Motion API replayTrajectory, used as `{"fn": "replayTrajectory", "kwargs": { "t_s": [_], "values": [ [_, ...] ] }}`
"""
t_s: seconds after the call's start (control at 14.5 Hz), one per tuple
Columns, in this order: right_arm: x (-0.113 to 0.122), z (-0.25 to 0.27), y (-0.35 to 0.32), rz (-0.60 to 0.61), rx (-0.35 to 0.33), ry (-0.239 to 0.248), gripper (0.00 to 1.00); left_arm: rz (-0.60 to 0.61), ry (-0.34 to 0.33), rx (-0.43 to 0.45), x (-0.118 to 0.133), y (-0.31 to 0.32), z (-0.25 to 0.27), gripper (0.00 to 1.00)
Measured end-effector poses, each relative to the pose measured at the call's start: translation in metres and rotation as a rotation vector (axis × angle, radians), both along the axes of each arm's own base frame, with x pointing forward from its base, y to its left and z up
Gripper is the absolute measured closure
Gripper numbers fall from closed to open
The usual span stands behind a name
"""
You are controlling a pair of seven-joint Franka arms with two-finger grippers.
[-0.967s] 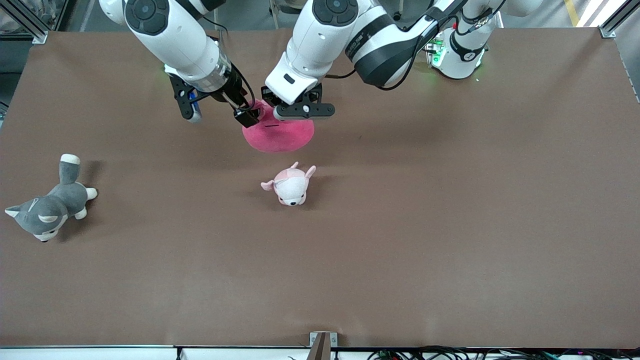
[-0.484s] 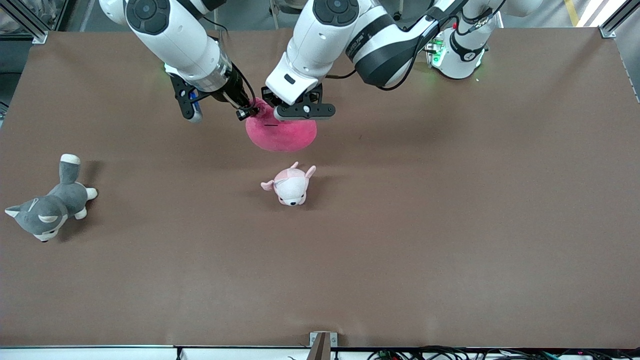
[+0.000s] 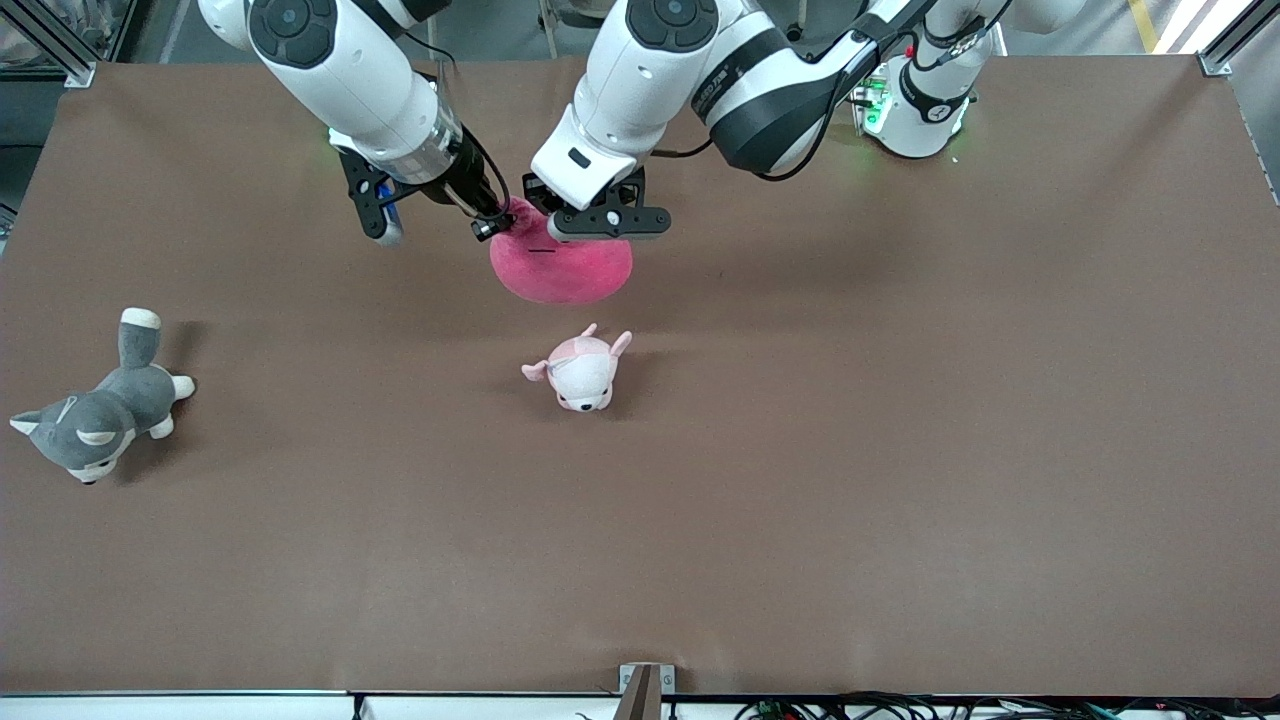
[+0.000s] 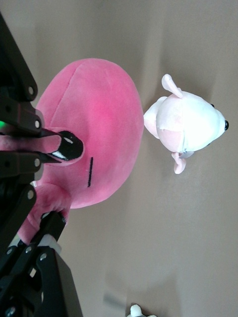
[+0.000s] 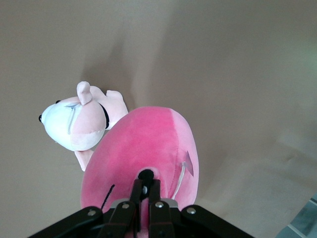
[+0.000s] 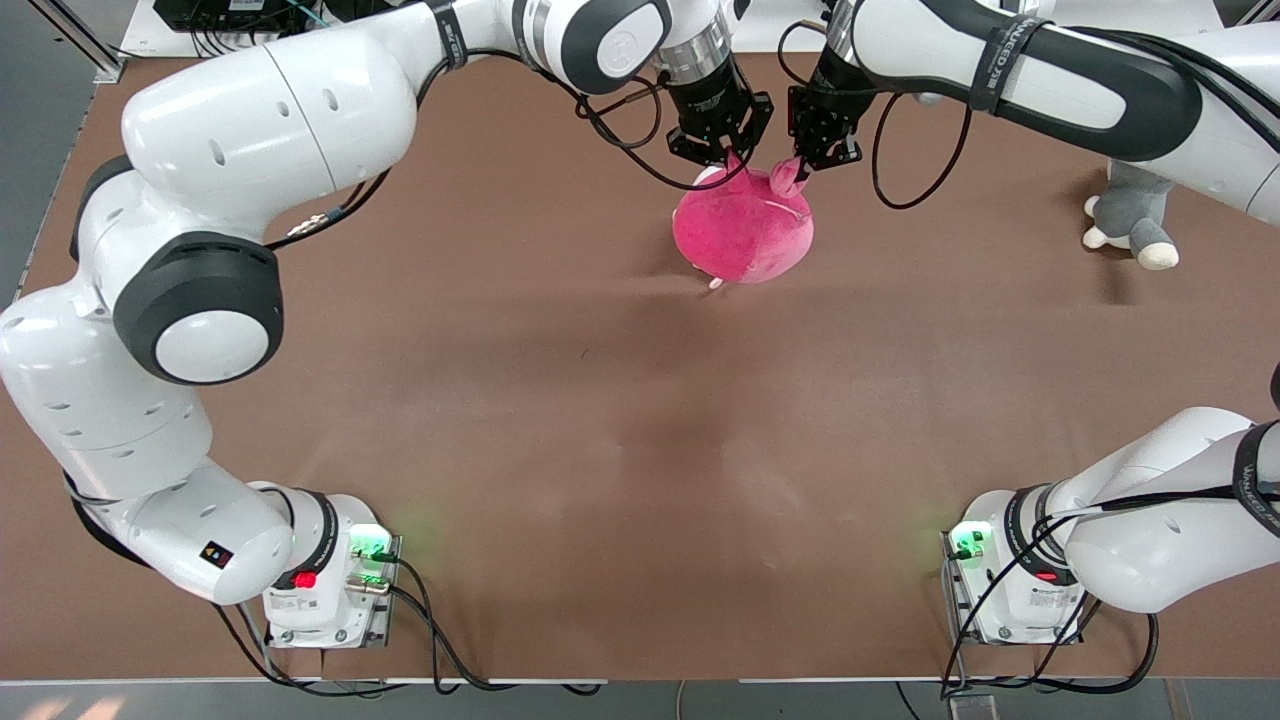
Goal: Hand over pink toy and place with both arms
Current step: 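Open the left gripper and withdraw it while the right gripper carries the toy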
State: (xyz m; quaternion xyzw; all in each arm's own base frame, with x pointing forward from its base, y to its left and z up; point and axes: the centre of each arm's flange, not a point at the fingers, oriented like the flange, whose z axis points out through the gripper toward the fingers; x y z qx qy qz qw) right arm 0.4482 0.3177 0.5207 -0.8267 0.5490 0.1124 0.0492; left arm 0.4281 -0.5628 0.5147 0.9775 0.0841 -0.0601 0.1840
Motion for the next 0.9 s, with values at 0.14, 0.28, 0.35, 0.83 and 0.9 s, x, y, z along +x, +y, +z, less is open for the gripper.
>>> {"fn": "replayTrajectory", "kwargs": {
  "t_s": [0.14,0.28,0.35,0.83,0.9],
  "values": [
    [0.001,0.0,-0.001,-0.002,0.0,0.001,0.92,0.002,-0.006,-0.007,0.001,0.0,0.005,0.69],
    [0.001,0.004,-0.005,-0.004,-0.004,0.01,0.92,0.004,-0.018,-0.019,0.001,0.001,0.015,0.46],
    [0.003,0.009,-0.009,-0.005,-0.006,0.017,0.92,0.006,-0.027,-0.026,0.0,0.003,0.023,0.37],
    [0.037,0.043,-0.091,0.076,0.014,0.021,0.92,0.054,-0.142,0.078,0.023,0.095,0.114,0.0],
    [0.046,0.041,-0.113,0.099,0.021,0.015,0.92,0.044,-0.144,0.114,0.029,0.121,0.127,0.0]
  ]
}}
